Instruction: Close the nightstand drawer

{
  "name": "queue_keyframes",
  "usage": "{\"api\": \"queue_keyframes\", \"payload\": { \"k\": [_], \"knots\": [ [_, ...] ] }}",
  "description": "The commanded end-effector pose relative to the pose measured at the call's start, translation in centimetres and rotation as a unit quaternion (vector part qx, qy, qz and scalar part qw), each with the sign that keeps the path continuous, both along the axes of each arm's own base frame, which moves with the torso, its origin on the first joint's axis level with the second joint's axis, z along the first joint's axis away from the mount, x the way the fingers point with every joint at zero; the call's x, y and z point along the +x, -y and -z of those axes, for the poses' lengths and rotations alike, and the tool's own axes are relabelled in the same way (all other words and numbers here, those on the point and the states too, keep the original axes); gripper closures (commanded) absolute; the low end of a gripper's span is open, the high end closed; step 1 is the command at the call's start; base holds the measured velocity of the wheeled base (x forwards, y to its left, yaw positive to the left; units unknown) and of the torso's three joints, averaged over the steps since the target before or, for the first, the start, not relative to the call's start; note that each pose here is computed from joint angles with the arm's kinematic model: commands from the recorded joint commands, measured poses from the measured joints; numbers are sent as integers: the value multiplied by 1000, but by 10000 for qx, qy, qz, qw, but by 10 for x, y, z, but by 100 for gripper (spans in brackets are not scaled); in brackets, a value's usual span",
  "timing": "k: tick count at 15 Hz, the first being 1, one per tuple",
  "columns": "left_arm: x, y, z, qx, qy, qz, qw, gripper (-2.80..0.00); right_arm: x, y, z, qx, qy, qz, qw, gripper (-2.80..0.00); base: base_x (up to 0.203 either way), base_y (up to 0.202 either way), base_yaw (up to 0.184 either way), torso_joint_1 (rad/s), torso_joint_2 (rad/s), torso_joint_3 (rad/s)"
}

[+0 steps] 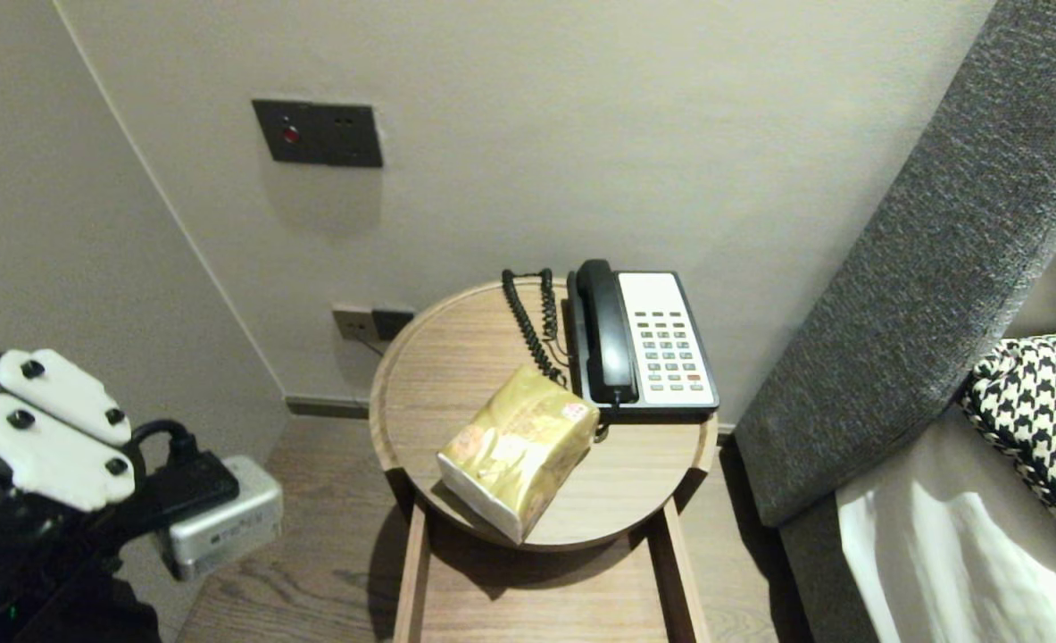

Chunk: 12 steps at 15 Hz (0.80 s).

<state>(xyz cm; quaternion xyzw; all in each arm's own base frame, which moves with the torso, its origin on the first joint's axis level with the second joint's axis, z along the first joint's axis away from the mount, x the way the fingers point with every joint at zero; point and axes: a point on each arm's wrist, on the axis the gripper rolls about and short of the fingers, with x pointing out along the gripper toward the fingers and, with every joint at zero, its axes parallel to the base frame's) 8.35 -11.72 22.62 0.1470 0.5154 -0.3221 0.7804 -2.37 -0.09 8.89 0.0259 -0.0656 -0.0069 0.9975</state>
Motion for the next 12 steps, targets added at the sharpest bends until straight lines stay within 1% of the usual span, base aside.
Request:
{"api": "queue_keyframes", "payload": {
  "k": [1,5,7,8,10,12],
  "knots": [
    [-7,0,20,191,-229,199,9994,0,3,0,11,-3,-195,-1,9998,0,0,0,0,0,0,0],
    [-10,12,51,219,-244,477,9983,0,3,0,11,-2,-195,-1,9998,0,0,0,0,0,0,0],
    [-10,18,66,330,-298,560,9974,0,3,0,11,-3,-202,-1,9998,0,0,0,0,0,0,0],
    [-9,20,74,334,-287,587,9973,0,3,0,11,-3,-202,-1,9998,0,0,0,0,0,0,0],
    [-8,24,84,293,-234,623,9974,0,3,0,11,-2,-199,-1,9998,0,0,0,0,0,0,0],
    [-7,26,90,328,-254,635,9971,0,3,0,11,2,-195,-1,9998,0,0,0,0,0,0,0]
  ]
}}
